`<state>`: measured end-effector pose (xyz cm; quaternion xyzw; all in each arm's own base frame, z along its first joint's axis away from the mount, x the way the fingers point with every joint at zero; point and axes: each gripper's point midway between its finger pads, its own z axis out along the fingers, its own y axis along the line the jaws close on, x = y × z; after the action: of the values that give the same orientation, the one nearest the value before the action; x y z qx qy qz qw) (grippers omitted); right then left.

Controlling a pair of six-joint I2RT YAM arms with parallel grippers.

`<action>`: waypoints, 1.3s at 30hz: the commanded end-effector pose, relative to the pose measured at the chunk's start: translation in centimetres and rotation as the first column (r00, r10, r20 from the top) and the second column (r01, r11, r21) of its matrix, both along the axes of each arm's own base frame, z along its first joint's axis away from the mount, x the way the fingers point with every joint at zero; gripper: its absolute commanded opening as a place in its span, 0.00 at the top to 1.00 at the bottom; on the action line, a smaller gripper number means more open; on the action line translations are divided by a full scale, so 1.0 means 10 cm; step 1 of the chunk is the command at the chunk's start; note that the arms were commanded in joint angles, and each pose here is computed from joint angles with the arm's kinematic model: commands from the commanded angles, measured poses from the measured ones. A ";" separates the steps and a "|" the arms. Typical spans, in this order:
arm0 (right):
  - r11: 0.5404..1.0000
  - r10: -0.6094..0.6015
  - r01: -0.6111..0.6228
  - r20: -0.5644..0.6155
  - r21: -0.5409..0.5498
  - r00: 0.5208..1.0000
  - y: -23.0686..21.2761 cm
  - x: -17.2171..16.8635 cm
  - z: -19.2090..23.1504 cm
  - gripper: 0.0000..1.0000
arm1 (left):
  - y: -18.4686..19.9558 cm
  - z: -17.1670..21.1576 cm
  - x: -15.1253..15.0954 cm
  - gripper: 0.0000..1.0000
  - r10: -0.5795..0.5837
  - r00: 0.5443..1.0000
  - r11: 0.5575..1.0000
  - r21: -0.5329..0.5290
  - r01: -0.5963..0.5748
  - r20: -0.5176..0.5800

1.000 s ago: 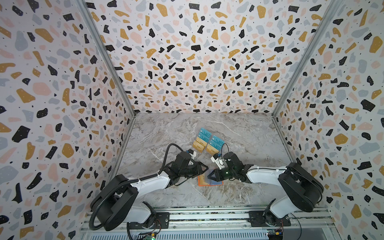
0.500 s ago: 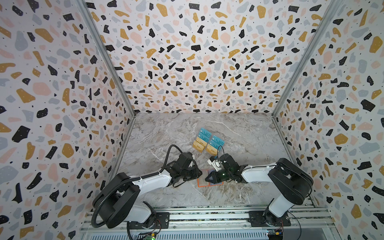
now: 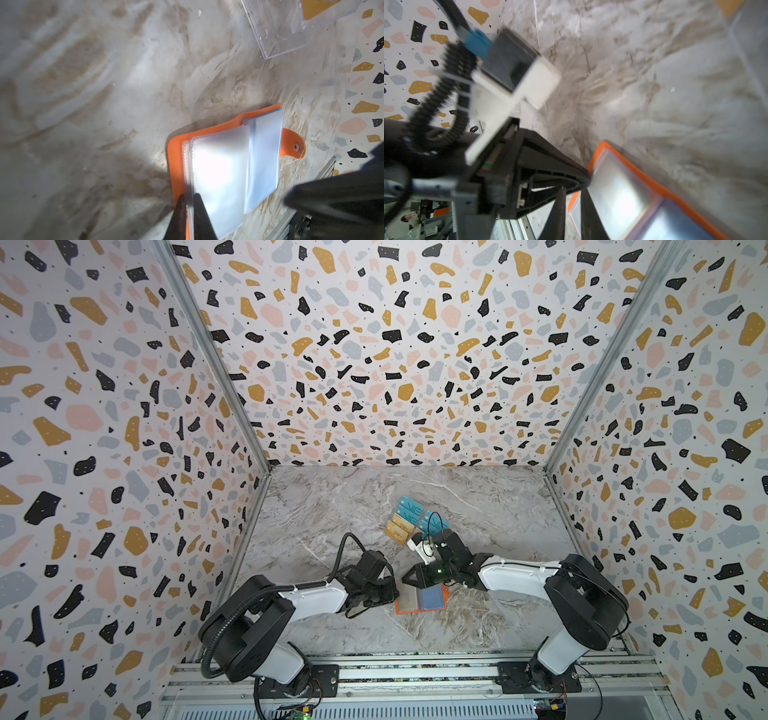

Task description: Put the credit cards into the card holder

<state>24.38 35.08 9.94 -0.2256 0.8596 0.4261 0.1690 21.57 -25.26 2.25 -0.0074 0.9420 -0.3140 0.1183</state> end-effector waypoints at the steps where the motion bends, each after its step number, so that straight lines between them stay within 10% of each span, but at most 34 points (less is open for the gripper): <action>1: 1.000 0.012 -0.009 0.116 -0.024 0.993 -0.01 0.32 0.30 0.75 | 0.08 -0.13 -0.08 0.88 -0.014 1.000 0.999 0.042 0.015 -0.015; 14: 0.982 0.028 0.026 0.281 -0.186 0.959 0.30 1.55 0.47 0.64 | 0.11 -0.20 -0.13 0.87 -0.017 0.999 0.999 0.048 0.019 -0.032; 39: 0.908 0.163 -0.036 0.274 -0.417 0.948 0.38 1.71 -0.09 0.66 | 0.04 -0.19 -0.16 0.87 -0.009 0.998 1.000 -0.009 0.009 -0.062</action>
<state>41.80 38.66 8.30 -0.3476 0.8836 0.2189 0.2247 21.53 -25.95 2.18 -0.0067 0.9330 -0.3396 0.1190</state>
